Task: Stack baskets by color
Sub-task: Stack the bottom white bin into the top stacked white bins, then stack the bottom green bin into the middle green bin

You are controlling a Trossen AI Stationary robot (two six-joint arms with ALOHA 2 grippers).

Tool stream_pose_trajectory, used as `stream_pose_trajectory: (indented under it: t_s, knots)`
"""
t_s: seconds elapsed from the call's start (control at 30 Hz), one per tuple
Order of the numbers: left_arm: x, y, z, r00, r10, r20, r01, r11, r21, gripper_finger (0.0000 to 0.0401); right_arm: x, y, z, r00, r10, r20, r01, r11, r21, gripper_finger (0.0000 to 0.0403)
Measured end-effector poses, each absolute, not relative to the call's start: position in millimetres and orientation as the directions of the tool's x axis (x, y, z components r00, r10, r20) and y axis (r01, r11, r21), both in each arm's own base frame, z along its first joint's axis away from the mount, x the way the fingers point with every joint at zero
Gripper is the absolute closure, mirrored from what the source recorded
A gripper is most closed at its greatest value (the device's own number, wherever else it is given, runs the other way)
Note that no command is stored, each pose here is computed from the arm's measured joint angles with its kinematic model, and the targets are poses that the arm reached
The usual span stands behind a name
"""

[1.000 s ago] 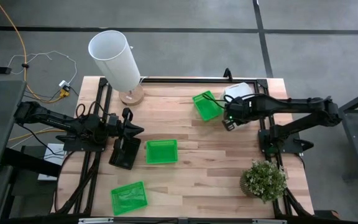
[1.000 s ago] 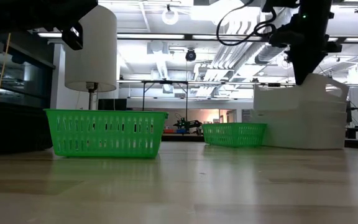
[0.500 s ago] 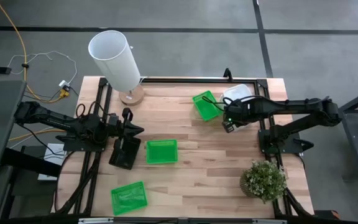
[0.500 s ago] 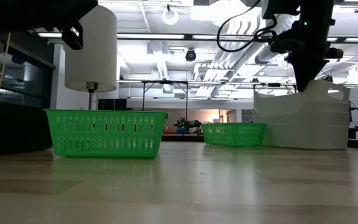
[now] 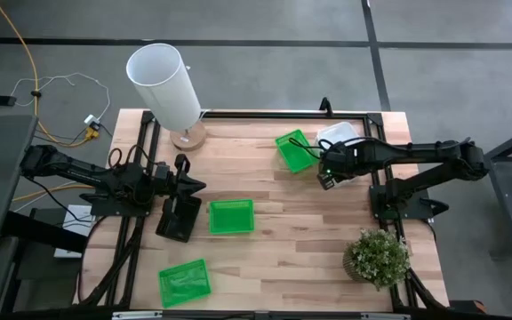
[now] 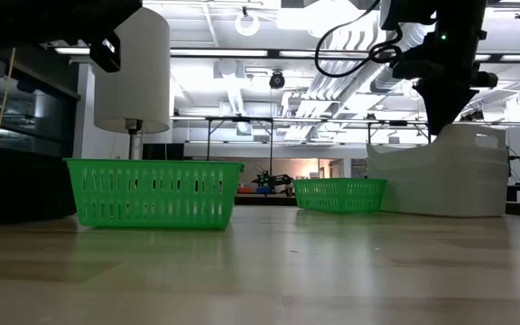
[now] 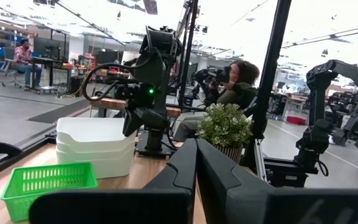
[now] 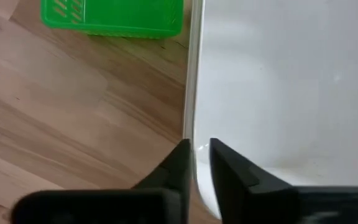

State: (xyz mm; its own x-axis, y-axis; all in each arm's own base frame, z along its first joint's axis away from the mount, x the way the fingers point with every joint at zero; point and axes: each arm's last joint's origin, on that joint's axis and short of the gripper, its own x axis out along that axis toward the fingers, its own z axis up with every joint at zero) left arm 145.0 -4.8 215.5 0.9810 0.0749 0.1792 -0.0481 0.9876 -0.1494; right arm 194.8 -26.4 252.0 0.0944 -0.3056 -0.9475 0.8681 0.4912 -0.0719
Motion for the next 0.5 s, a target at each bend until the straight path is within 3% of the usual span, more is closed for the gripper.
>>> stream_pose_trajectory:
  t_s: [0.3,0.5]
  knots:
    - [145.0,-4.8,215.4,0.981,0.075,0.179,-0.048,0.988,-0.149,0.0401,193.2,-27.7,254.6,0.096,-0.395,-0.914,0.831,0.537,-0.145,0.0211]
    - [145.2,-4.8,214.2,0.983,0.075,0.166,-0.05,0.988,-0.148,0.0401,184.4,-13.2,267.6,0.192,-0.463,-0.865,0.776,0.611,-0.156,0.0162]
